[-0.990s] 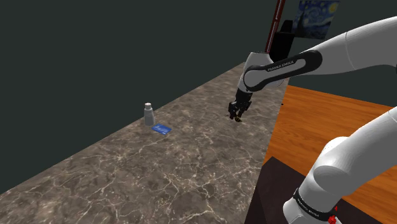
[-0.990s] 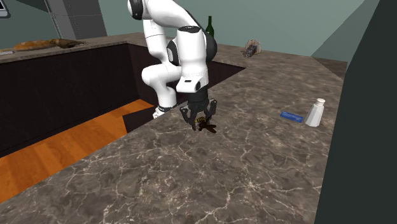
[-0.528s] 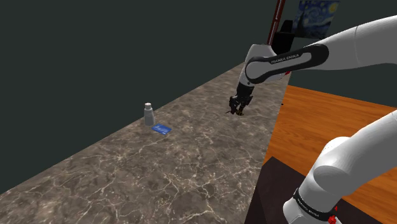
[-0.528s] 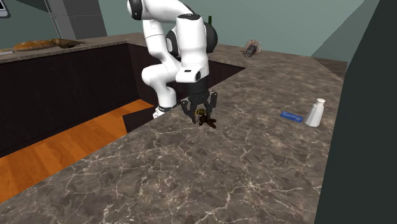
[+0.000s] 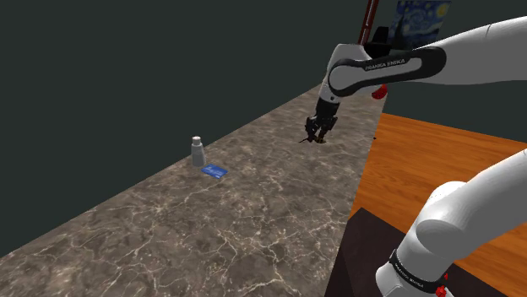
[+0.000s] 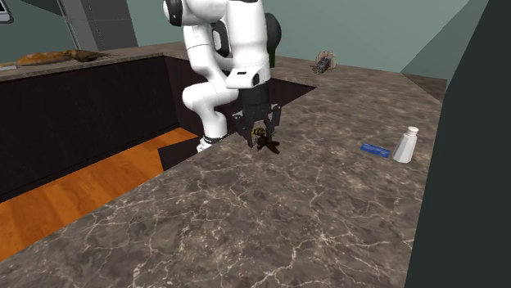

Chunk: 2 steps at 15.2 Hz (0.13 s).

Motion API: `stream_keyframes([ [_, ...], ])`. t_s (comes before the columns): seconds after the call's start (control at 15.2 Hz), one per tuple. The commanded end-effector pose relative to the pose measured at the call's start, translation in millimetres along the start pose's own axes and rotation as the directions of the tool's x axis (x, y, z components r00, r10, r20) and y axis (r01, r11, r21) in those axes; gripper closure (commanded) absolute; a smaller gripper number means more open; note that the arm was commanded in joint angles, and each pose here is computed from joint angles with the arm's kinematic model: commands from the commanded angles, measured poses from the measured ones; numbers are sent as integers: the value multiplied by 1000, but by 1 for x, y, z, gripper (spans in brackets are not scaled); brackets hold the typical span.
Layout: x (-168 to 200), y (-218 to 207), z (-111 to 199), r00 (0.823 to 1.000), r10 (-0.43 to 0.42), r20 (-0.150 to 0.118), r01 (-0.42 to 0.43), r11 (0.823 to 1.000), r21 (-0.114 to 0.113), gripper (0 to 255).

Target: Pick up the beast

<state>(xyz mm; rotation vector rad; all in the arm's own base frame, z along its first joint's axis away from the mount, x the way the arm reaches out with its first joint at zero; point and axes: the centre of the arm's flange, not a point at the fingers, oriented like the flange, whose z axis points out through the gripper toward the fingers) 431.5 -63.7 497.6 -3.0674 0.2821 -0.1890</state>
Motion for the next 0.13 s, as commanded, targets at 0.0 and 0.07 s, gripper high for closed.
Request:
stream_keyframes([
  [0.0, -1, 1, -6, 1000, 0, 0, 0, 1000, 0, 255],
  [0.07, -1, 1, -6, 1000, 0, 0, 0, 1000, 0, 255],
])
